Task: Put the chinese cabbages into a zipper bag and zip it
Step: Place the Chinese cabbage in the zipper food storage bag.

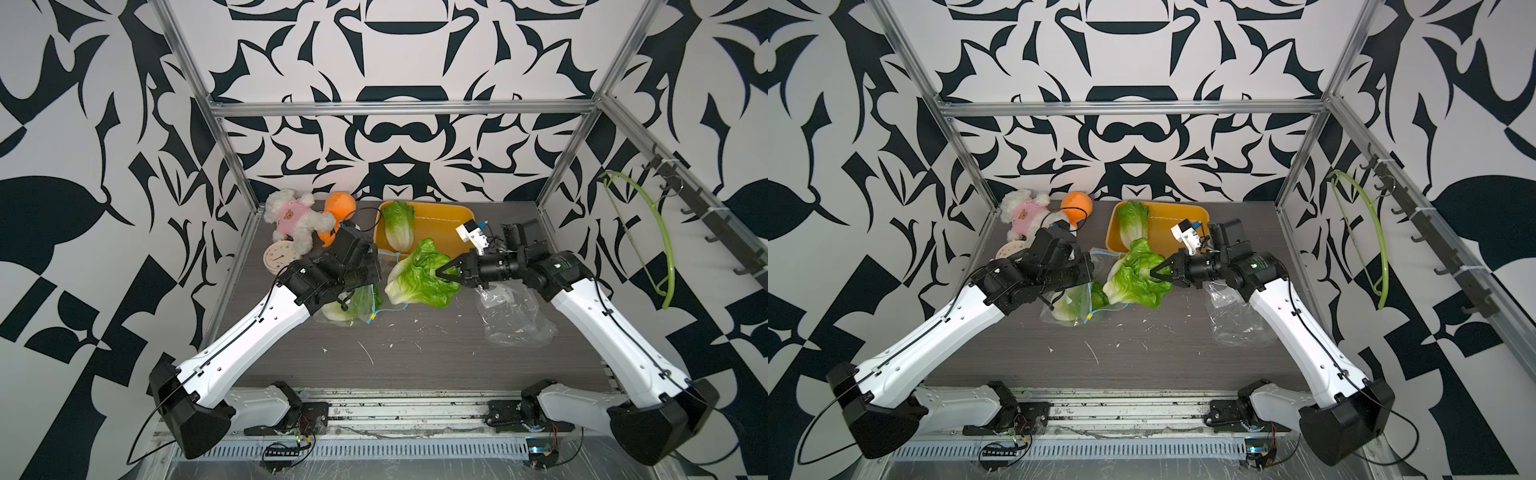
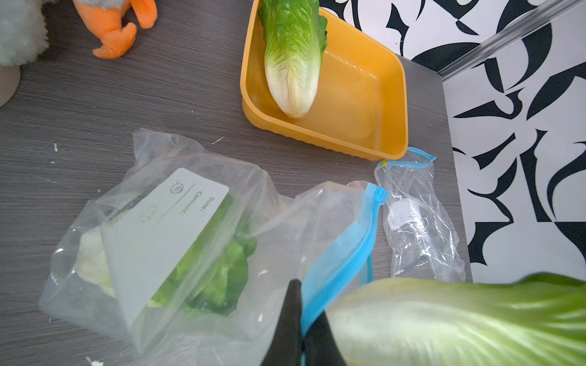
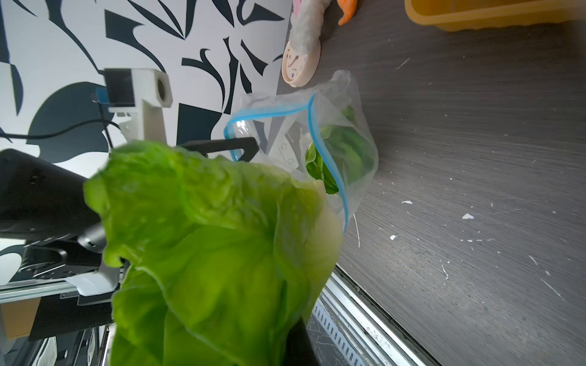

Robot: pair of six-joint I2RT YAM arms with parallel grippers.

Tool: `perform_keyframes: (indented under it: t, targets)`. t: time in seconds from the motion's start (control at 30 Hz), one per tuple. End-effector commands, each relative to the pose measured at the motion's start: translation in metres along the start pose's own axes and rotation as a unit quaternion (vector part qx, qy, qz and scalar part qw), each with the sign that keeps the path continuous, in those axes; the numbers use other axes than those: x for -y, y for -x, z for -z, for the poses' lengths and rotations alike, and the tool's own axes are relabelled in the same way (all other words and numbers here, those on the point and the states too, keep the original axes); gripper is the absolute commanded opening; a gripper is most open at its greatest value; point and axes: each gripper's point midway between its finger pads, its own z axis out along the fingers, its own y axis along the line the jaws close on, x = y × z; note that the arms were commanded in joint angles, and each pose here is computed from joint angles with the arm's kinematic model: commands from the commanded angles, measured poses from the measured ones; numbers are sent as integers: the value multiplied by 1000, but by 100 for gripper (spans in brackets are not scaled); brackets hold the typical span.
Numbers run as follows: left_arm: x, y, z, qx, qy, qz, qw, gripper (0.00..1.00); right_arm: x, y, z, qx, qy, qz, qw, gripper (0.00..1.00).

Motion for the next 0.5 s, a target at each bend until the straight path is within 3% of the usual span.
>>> perform_keyframes:
  t: [0.0,0.17,0.37,0.47]
  targets:
    - [5,5,7,8,-10,15,1000,0,-17,9,-6,18,17,40,999,0]
    - [14,9,7,14,-29,19,999,0,-8,3,-27,-12,18,34,999,0]
    - [17,13,4,15,-26,0,1000,0,28,-3,-37,-9,-27,14,999,0]
    - [23,18,2,10,-22,-13,1000,0,18,-1,-45,-10,-7,14,1000,0]
